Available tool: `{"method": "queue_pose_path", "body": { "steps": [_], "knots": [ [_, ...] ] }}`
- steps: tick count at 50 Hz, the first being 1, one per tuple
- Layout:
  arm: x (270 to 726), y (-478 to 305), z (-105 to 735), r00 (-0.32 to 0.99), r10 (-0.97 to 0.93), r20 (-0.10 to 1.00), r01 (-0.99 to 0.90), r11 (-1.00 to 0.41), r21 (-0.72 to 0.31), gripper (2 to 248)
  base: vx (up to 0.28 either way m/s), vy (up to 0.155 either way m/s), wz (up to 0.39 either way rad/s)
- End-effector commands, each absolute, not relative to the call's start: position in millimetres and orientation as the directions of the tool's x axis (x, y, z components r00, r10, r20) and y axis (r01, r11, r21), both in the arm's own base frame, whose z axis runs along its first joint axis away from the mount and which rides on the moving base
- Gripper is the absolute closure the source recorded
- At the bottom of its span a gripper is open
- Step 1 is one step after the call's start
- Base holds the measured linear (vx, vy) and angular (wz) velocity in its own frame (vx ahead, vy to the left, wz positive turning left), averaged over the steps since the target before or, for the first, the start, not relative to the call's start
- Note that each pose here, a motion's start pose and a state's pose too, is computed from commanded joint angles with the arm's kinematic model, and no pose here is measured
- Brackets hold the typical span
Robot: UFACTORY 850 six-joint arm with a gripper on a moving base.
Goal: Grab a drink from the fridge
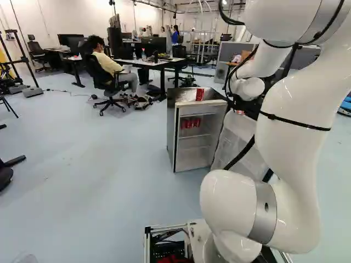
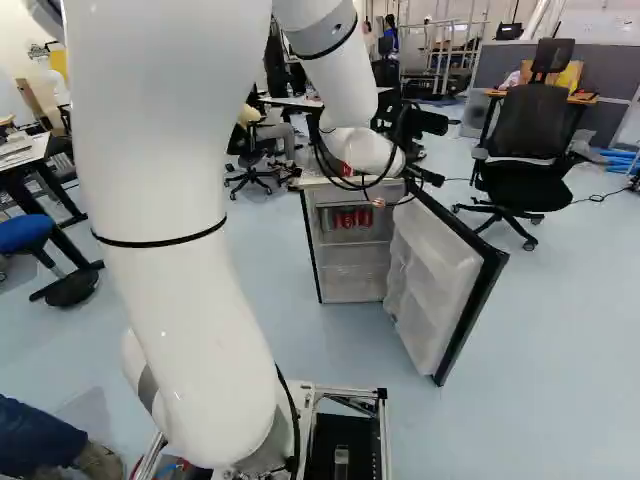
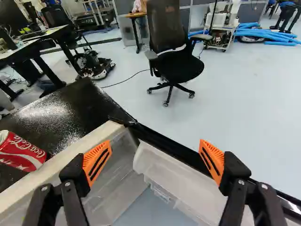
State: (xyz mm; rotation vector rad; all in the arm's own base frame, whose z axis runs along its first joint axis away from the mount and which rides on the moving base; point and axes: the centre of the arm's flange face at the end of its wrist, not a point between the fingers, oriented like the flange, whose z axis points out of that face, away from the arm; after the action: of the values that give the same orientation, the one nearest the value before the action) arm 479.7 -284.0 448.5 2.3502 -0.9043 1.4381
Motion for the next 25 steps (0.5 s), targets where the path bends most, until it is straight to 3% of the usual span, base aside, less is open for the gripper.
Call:
{"method": "queue_pose_path", "body": {
  "steps": [25],
  "knots": [
    [473.3, -318.7, 462.9, 0.328, -0.505, 0.798, -0.690, -0.705, -0.162, 3, 0.000, 0.000, 0.000]
  ]
}}
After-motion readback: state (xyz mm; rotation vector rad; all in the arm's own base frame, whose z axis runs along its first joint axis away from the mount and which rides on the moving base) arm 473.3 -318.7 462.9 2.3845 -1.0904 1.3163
